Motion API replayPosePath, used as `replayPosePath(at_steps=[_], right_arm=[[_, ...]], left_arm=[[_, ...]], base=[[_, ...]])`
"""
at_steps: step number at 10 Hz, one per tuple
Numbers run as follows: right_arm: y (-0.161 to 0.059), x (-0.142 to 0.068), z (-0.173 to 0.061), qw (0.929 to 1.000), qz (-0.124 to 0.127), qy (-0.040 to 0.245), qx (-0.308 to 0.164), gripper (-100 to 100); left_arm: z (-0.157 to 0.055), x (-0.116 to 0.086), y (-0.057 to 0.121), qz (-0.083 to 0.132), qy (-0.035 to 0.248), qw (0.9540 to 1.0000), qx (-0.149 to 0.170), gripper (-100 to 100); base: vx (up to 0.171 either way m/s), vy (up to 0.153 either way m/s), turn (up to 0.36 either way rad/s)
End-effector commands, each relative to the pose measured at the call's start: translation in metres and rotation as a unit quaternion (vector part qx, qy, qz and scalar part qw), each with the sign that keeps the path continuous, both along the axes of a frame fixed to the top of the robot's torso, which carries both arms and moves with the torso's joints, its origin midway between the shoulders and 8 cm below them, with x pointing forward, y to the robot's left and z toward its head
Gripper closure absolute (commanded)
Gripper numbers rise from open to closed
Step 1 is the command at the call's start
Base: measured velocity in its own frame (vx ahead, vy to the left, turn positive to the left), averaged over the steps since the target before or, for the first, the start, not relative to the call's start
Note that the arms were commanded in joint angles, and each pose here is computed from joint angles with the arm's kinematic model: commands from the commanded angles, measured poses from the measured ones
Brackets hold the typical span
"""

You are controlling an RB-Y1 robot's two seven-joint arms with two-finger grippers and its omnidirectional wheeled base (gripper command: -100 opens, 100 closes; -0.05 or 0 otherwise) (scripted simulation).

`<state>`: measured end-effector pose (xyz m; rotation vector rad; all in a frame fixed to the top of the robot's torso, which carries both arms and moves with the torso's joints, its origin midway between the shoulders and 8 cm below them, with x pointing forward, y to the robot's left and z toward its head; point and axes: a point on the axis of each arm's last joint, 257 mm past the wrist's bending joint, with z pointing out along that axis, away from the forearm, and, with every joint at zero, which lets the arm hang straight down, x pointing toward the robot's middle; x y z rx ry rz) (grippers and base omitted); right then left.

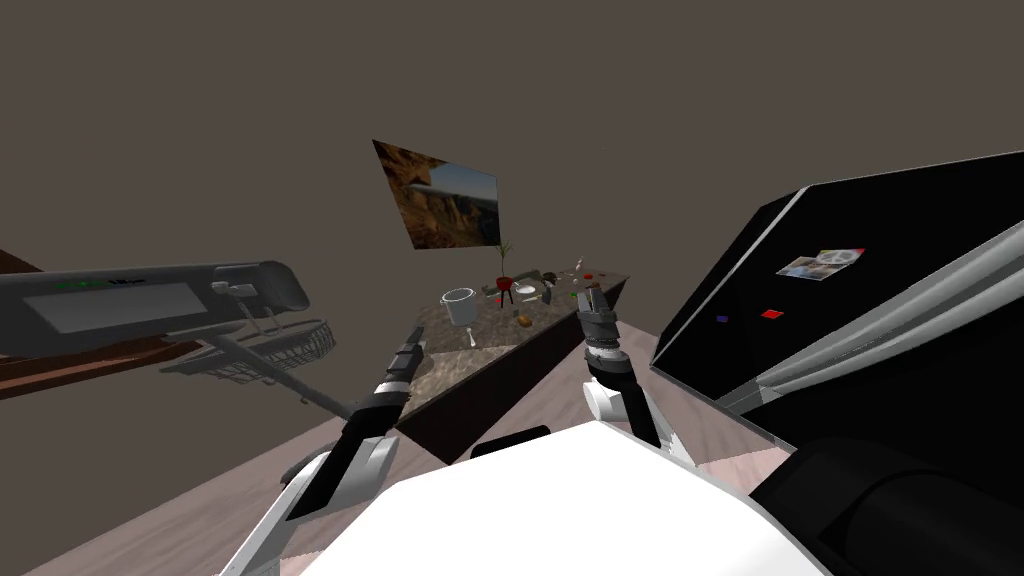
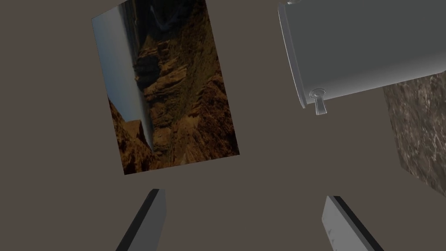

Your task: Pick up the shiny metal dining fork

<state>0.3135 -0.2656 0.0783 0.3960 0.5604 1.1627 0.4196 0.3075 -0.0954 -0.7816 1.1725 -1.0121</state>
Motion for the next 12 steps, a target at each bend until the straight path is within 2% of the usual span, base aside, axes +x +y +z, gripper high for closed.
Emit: replayPosePath(at_steps=[1,3,5,6,7,8,10,11,12], right_arm=[[0.000,0.000,0.000,1.0000,0.000,0.000,0.000,0],[0.000,0.000,0.000,1.0000,0.000,0.000,0.000,0],[0.000,0.000,0.000,1.0000,0.000,0.000,0.000,0],[0.000,0.000,0.000,1.0000,0.000,0.000,0.000,0],[0.000,0.000,0.000,1.0000,0.000,0.000,0.000,0],[0.000,0.000,0.000,1.0000,0.000,0.000,0.000,0],[0.000,0.000,0.000,1.0000,0.000,0.000,0.000,0],[0.000,0.000,0.000,1.0000,0.000,0.000,0.000,0],[0.000,0.000,0.000,1.0000,0.000,0.000,0.000,0]], left_arm=[[-0.014,0.006,0.005,0.004,0.027,0.9995,0.013,-100],[-0.026,0.010,0.009,0.007,0.050,0.9984,0.025,-100],[-0.046,0.017,0.019,0.012,0.090,0.9946,0.050,-100],[-0.048,0.017,0.020,0.013,0.094,0.9942,0.050,-100],[-0.060,0.020,0.025,0.015,0.117,0.9909,0.064,-100],[-0.060,0.020,0.025,0.015,0.117,0.9909,0.064,-100],[-0.082,0.024,0.037,0.019,0.159,0.9826,0.094,-100],[-0.084,0.024,0.038,0.020,0.163,0.9819,0.094,-100],[-0.097,0.025,0.045,0.022,0.186,0.9760,0.110,-100]], base=[[0.008,-0.031,-0.142],[0.005,-0.030,-0.132],[0.003,-0.038,-0.158],[0.006,-0.030,-0.092],[0.006,-0.030,-0.141],[0.007,-0.020,-0.073],[0.016,-0.034,-0.189],[0.013,-0.027,-0.048],[0.010,-0.029,-0.110]])
